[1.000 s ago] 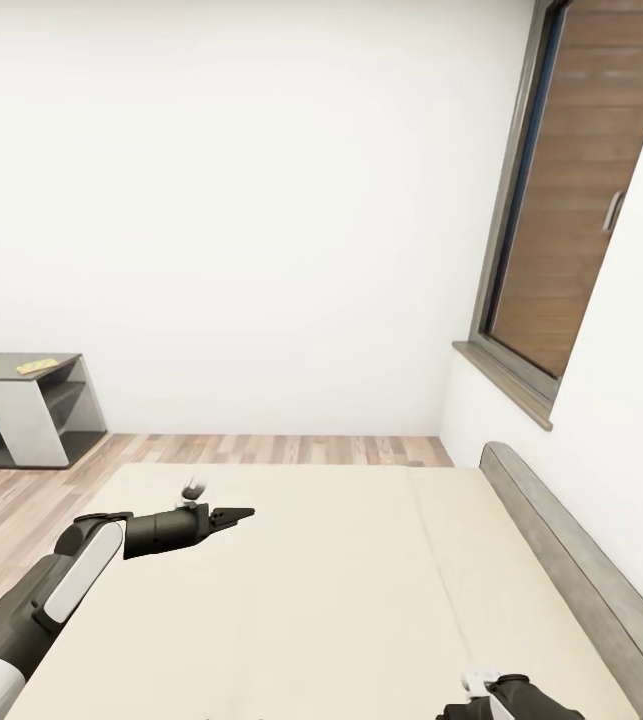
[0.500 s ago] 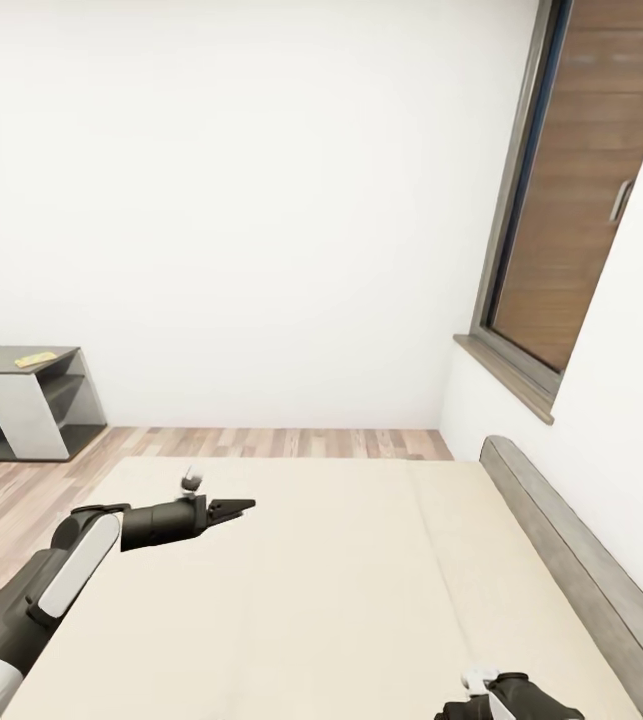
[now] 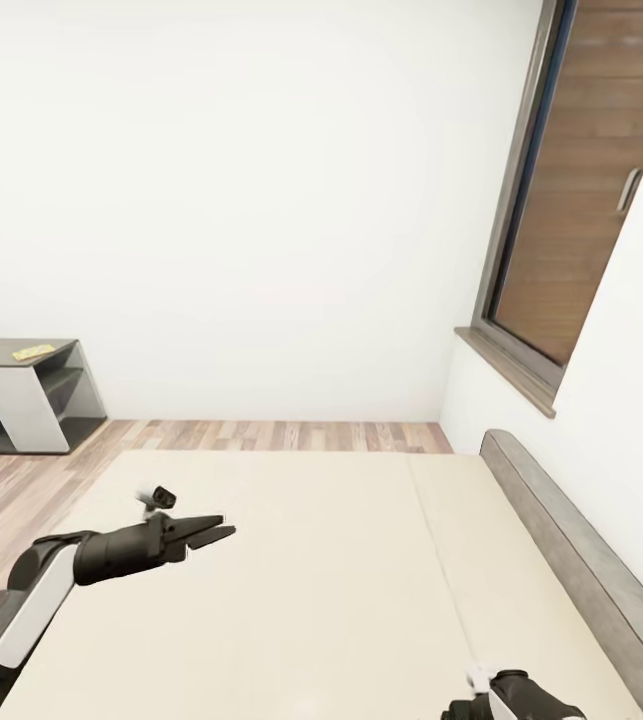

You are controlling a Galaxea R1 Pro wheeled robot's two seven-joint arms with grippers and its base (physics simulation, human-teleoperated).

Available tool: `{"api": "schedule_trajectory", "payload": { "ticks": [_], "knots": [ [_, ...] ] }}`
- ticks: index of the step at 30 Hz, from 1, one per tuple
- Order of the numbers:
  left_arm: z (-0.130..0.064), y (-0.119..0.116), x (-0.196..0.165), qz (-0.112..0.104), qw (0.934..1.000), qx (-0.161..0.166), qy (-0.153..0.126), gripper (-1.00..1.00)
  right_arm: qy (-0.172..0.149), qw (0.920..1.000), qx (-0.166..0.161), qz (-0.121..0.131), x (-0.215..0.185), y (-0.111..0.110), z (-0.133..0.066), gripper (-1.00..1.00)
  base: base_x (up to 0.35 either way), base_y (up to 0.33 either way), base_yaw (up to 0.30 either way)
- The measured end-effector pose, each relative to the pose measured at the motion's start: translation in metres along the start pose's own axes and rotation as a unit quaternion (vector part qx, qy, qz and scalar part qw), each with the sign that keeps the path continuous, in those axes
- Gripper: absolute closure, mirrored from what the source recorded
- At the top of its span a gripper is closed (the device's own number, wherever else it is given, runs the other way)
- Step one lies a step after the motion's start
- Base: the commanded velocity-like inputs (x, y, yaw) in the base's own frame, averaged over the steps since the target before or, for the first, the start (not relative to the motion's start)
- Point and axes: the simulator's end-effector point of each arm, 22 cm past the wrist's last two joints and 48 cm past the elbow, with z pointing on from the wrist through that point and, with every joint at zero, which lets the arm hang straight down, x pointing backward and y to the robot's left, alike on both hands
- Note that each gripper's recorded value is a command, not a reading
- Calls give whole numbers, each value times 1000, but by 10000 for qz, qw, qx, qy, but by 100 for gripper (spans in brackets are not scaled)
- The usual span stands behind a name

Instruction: Put all the toys in the child's room - the three board games (two on the bed and one on the table), the two jigsaw puzzles on the table, and the tennis ball on the table - inside the toy box on the table in the child's room.

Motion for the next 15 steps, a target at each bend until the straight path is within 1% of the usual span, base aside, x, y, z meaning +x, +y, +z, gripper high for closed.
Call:
{"api": "schedule_trajectory", "payload": {
  "ticks": [3,6,11,15],
  "knots": [
    [-16,0,-4,-36,9998,6,-195,-100,-97,9999,80,-7,-3,-4,1,-100,0,0,0],
    [-24,1,-6,-44,9996,-5,-276,-100,-208,9997,102,-24,-7,-5,3,-100,0,0,0],
    [-29,0,-8,-59,9995,53,-318,-100,-252,9996,107,-30,-8,-4,5,-100,0,0,0],
    [-30,2,-7,-85,9994,59,-318,-100,-220,9997,98,-31,-5,-2,8,-100,0,0,0]
  ]
}}
